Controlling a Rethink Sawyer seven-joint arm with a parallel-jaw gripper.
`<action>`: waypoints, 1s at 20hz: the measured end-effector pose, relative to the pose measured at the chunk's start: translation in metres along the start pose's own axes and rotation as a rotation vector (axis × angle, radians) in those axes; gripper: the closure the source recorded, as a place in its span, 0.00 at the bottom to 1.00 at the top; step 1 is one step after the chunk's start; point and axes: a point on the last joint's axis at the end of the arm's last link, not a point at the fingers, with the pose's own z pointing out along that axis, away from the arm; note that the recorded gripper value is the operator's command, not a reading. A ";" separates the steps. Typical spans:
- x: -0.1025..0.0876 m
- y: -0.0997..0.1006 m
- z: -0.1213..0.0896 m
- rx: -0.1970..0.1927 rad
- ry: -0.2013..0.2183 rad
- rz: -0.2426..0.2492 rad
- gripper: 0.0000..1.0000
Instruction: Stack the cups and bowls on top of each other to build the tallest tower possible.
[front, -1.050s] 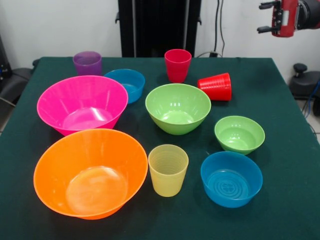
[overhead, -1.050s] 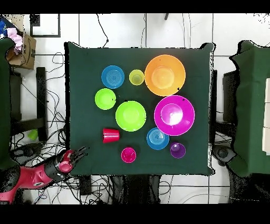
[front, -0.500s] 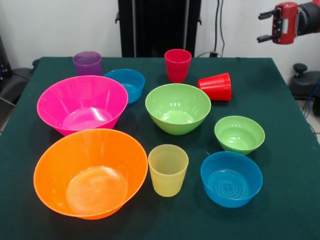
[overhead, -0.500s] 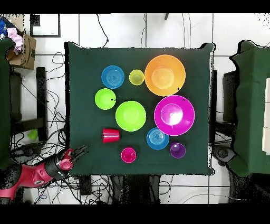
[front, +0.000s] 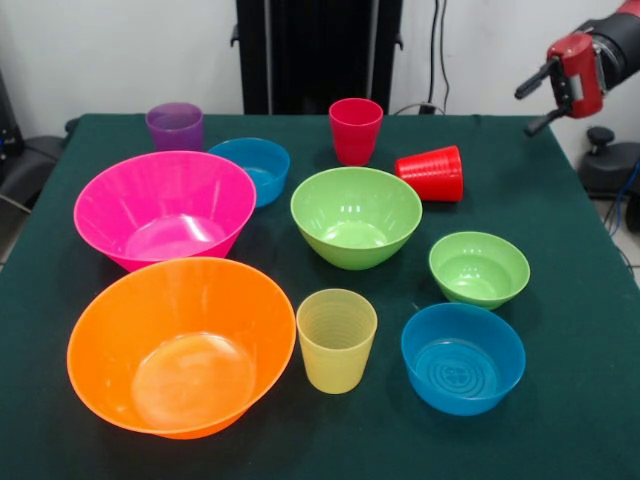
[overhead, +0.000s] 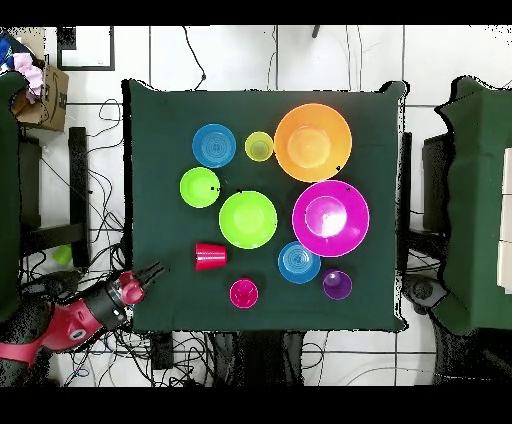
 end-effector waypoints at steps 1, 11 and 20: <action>-0.002 0.002 0.002 -0.023 0.006 0.007 0.00; -0.002 0.001 0.000 -0.038 0.003 -0.005 0.00; 0.006 -0.016 0.008 0.008 -0.024 -0.058 0.00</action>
